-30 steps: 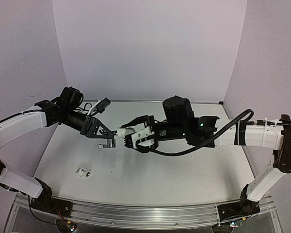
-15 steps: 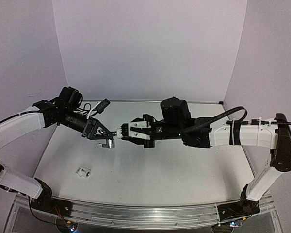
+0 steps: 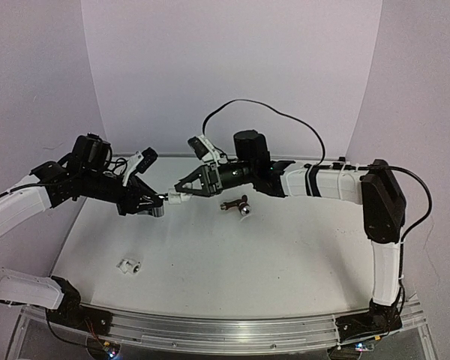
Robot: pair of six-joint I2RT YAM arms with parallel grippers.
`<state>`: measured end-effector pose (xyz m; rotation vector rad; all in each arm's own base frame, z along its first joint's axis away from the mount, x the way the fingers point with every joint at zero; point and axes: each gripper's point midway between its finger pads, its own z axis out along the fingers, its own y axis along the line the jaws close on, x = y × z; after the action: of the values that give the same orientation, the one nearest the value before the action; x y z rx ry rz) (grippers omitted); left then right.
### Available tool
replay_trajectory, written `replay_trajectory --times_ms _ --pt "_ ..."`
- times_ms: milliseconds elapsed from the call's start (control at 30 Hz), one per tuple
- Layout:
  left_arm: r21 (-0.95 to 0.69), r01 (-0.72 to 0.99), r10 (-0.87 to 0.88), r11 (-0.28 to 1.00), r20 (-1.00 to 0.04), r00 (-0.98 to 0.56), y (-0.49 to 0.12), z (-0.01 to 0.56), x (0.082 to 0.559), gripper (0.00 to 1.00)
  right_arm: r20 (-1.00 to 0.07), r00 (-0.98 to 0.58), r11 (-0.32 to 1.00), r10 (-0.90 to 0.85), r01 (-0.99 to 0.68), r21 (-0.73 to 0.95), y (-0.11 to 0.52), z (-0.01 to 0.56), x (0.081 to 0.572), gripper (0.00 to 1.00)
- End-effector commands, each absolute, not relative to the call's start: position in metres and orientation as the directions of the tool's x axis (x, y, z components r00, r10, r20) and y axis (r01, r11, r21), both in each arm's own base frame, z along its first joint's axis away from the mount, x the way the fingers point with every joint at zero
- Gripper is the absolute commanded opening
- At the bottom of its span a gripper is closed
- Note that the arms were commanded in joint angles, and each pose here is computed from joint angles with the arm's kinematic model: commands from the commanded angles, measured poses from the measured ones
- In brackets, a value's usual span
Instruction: Install the water faucets
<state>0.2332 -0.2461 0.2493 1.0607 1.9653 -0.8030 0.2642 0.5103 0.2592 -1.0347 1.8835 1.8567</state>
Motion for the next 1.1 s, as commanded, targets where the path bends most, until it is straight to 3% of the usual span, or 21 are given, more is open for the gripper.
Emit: replay_trajectory --times_ms 0,200,333,433,567,700,867,1067 --pt "-0.021 0.847 0.327 0.531 -0.917 -0.228 -0.235 0.291 0.255 0.00 -0.301 -0.879 0.000 -0.370 -0.324 0.946 0.499 0.251 0.256 0.33" --pt "-0.120 0.848 0.286 0.517 -0.909 -0.303 -0.239 0.288 0.247 0.00 -0.507 -0.836 0.028 -0.209 -0.523 0.852 0.477 0.273 0.285 0.54" --pt "-0.220 0.862 0.285 0.457 -0.882 -0.376 -0.248 0.283 0.237 0.00 -0.845 -0.518 0.116 -0.134 -0.855 0.506 0.457 0.295 0.281 0.64" --pt "-0.302 0.862 0.309 0.407 -0.843 -0.440 -0.256 0.276 0.230 0.00 -0.975 -0.120 0.146 -0.186 -0.985 0.094 0.450 0.301 0.259 0.71" --pt "-0.451 0.840 0.349 0.300 -0.768 -0.537 -0.270 0.268 0.217 0.00 -0.891 0.368 0.070 -0.266 -0.915 -0.398 0.452 0.303 0.223 0.77" --pt "-0.564 0.800 0.362 0.206 -0.715 -0.598 -0.279 0.269 0.205 0.00 -0.723 0.629 -0.034 -0.287 -0.761 -0.648 0.458 0.293 0.204 0.77" --pt "-0.651 0.751 0.369 0.112 -0.674 -0.639 -0.285 0.273 0.194 0.00 -0.578 0.758 -0.084 -0.303 -0.626 -0.776 0.467 0.283 0.198 0.77" --pt "-0.667 0.741 0.368 0.075 -0.673 -0.642 -0.286 0.279 0.189 0.00 -0.470 0.800 -0.092 -0.373 -0.536 -0.839 0.474 0.265 0.206 0.77"
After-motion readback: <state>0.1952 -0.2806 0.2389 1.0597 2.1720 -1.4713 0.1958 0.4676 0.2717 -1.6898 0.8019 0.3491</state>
